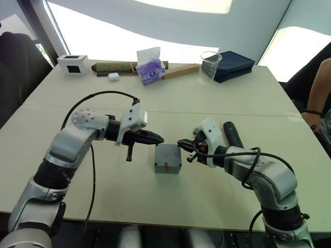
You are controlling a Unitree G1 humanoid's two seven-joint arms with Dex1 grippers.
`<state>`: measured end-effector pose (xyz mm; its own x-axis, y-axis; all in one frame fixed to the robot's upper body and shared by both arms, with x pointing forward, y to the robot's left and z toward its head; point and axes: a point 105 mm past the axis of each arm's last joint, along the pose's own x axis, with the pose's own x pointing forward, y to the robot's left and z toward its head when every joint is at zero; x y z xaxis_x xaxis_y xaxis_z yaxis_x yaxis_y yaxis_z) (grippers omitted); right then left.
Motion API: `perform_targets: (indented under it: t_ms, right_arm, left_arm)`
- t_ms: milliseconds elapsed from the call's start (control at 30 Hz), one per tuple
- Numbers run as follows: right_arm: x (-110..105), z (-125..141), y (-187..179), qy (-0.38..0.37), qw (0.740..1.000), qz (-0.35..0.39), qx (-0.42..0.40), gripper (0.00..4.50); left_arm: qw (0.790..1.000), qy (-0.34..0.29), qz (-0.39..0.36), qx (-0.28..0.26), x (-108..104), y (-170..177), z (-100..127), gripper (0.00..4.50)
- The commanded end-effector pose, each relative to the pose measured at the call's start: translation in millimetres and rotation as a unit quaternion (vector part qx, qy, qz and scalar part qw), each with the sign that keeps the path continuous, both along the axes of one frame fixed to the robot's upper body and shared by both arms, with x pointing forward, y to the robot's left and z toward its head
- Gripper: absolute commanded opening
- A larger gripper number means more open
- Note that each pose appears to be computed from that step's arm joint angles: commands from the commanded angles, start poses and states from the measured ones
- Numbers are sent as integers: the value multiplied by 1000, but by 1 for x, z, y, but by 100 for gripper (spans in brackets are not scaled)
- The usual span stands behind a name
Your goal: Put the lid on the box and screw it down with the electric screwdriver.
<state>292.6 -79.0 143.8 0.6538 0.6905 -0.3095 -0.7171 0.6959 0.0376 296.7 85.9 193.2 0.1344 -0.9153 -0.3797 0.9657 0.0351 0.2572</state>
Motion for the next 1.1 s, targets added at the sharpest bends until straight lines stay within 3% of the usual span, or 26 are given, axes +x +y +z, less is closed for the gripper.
perform_targets:
  t_ms: [33, 467, 500, 533, 833, 967, 1100]
  right_arm:
    - [0, 1, 0, -5, 1000, 4, -4, 2]
    - [-3, -7, 0, 13, 1000, 13, -5, 2]
    - [-5, -4, -1, 10, 1000, 15, -4, 58]
    - [-6, -1, -2, 8, 1000, 16, -3, 76]
    - [-14, 24, -20, -7, 1000, 18, -8, 436]
    - [-6, 39, -54, 12, 998, -48, -35, 449]
    - [-3, 42, -95, 68, 986, -104, -116, 449]
  left_arm:
    - [1000, -19, -6, -4, -2, -2, 7, 0]
    - [1000, -12, -4, -5, -6, -5, 0, 0]
    - [1000, -11, -5, -5, -7, -5, 0, 0]
    - [1000, -10, -6, -6, -8, -6, -1, 0]
    - [1000, -7, -11, -3, -8, -6, -5, 0]
    - [1000, -6, -27, -4, -10, -7, -4, 0]
    - [999, -2, -54, 8, -13, -7, -6, 0]
